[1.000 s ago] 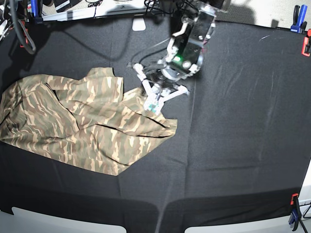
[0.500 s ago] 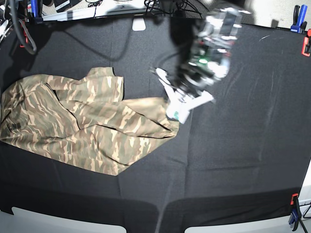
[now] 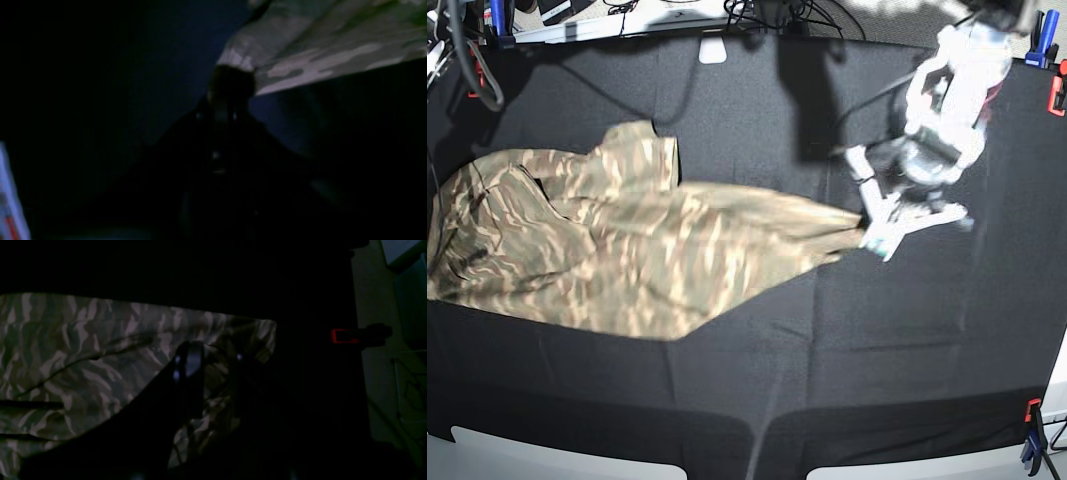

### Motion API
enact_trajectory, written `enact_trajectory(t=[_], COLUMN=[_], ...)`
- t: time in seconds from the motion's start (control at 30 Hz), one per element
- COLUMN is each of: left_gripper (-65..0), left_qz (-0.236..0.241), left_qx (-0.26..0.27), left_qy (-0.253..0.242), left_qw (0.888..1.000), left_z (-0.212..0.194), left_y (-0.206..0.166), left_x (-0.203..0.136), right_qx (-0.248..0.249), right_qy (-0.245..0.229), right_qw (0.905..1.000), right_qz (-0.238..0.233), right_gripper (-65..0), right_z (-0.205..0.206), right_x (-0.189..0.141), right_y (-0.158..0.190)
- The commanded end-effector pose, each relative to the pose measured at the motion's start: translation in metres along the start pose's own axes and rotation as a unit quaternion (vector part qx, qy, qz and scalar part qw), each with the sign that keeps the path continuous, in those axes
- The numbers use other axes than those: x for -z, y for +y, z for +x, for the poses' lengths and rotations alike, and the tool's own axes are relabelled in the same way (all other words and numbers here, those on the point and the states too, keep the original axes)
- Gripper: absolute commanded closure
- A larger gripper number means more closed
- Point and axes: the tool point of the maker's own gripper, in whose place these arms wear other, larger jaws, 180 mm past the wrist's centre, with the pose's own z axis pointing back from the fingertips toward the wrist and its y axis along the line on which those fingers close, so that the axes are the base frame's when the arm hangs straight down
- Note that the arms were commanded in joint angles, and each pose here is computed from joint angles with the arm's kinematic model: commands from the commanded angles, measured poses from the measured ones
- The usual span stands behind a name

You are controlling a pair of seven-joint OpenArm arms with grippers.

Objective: Layout the t-shirt on the table in an organized manner, then fold the t-shirt properly
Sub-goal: 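Pull the grasped edge with the left gripper away from the right gripper, then drag the shirt edge further with the left gripper, stretching the shirt flat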

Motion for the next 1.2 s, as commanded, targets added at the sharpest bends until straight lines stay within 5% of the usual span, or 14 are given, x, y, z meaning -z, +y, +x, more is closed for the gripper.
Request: enact_trajectory(t=[0.0, 0.13, 0.27, 0.43, 0.57, 0.7, 0.8, 0.9, 0.97, 1.03, 1.17], left_gripper=[0.0, 0.0, 0.0, 0.0, 0.0, 0.0, 0.0, 0.0, 0.0, 0.0, -26.3], left_qz=[0.038, 0.123, 0.204, 0.251, 0.203, 0.144, 0.030, -0.132, -0.189, -0.198, -0.079], left_qx=[0.015, 0.064, 0.123, 0.155, 0.112, 0.070, 0.082, 0.109, 0.094, 0.072, -0.012], left_qy=[-0.012, 0.015, 0.053, 0.078, 0.069, 0.009, -0.022, -0.054, -0.068, -0.071, -0.065], left_qw=[0.999, 0.990, 0.970, 0.952, 0.970, 0.987, 0.996, 0.984, 0.975, 0.975, 0.995], left_z=[0.005, -0.016, -0.037, -0.054, -0.060, -0.040, -0.030, -0.025, -0.021, -0.018, -0.012], left_y=[0.021, 0.063, 0.104, 0.130, 0.109, 0.078, 0.032, -0.028, -0.048, -0.050, -0.005], left_x=[-0.004, -0.013, -0.028, -0.044, -0.037, -0.026, -0.018, -0.025, -0.032, -0.033, -0.020], right_qx=[-0.011, -0.011, -0.011, -0.011, -0.009, -0.002, 0.000, -0.001, -0.001, -0.001, -0.001], right_qy=[-0.030, -0.030, -0.030, -0.029, -0.034, -0.046, -0.043, -0.041, -0.041, -0.041, -0.041], right_qw=[0.9994, 0.9994, 0.9994, 0.9994, 0.9994, 0.9989, 0.9990, 0.9990, 0.9990, 0.9990, 0.9990], right_qz=[-0.012, -0.012, -0.012, -0.012, -0.006, 0.012, 0.015, 0.015, 0.015, 0.015, 0.015], right_gripper=[-12.1, -12.1, -12.1, -12.1, -12.1, -12.1, -12.1, -12.1, -12.1, -12.1, -12.1], right_z=[0.021, 0.021, 0.021, 0.021, 0.022, 0.026, 0.025, 0.025, 0.025, 0.025, 0.025], right_x=[-0.013, -0.013, -0.013, -0.013, -0.013, -0.013, -0.013, -0.013, -0.013, -0.013, -0.013], right_y=[-0.011, -0.011, -0.011, -0.011, -0.009, -0.002, -0.001, -0.001, -0.001, -0.001, -0.001])
